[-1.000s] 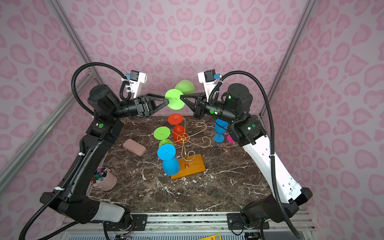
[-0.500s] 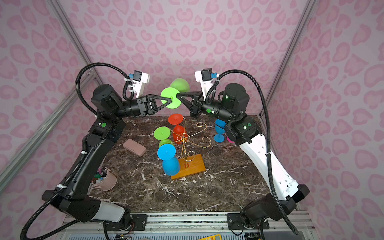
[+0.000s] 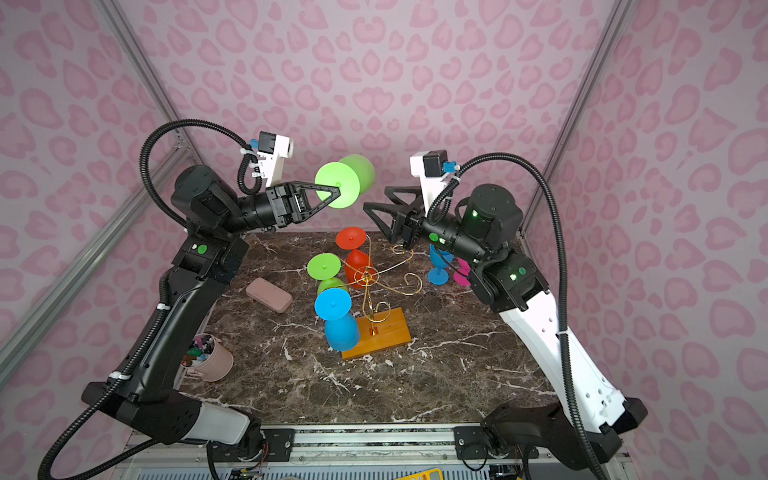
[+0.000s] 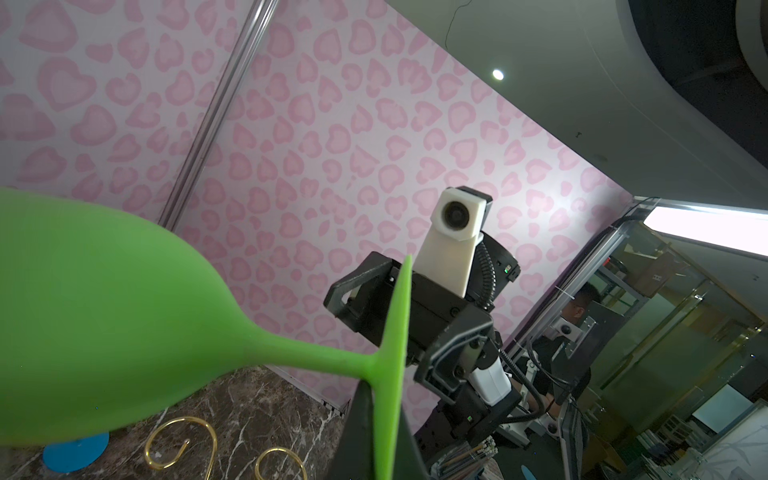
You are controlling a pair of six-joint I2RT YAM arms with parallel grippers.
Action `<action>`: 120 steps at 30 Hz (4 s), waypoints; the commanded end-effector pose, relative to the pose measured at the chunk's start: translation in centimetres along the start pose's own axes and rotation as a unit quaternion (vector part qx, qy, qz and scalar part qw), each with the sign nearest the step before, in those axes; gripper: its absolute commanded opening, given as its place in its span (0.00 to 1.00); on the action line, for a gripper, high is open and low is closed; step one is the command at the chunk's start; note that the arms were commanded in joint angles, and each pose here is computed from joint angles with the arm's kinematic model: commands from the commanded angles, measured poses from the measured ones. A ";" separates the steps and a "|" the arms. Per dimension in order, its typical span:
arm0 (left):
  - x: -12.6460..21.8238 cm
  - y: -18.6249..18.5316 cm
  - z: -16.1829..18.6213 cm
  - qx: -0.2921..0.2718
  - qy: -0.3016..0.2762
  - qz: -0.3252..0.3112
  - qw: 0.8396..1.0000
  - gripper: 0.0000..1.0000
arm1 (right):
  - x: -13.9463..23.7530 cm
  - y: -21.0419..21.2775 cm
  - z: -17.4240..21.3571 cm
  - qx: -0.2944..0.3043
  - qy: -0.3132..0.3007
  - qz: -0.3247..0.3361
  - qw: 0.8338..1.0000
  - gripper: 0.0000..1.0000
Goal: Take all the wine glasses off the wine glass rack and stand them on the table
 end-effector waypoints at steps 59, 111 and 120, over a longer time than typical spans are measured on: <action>0.1 -1.8 -2.2 0.128 -0.040 0.055 0.989 0.35 | -9.8 -4.5 2.7 0.259 -0.105 0.098 0.955 0.79; -0.7 2.2 2.7 -0.741 -0.060 -0.131 0.656 0.39 | -4.3 -2.1 4.8 0.096 0.274 0.097 0.952 0.51; -0.8 2.1 2.8 -0.747 -0.059 -0.128 0.650 0.29 | -4.5 -1.7 5.2 0.081 0.280 0.082 0.953 0.51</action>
Point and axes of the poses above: each gripper's point midway between its finger pads, its own x axis back along the fingers, its own y axis along the line the jaws close on, z = x × y, the point moved 9 cm from there along x, back along the fingers, and after that the axes turned 1 degree about x, right-handed, at the moved point
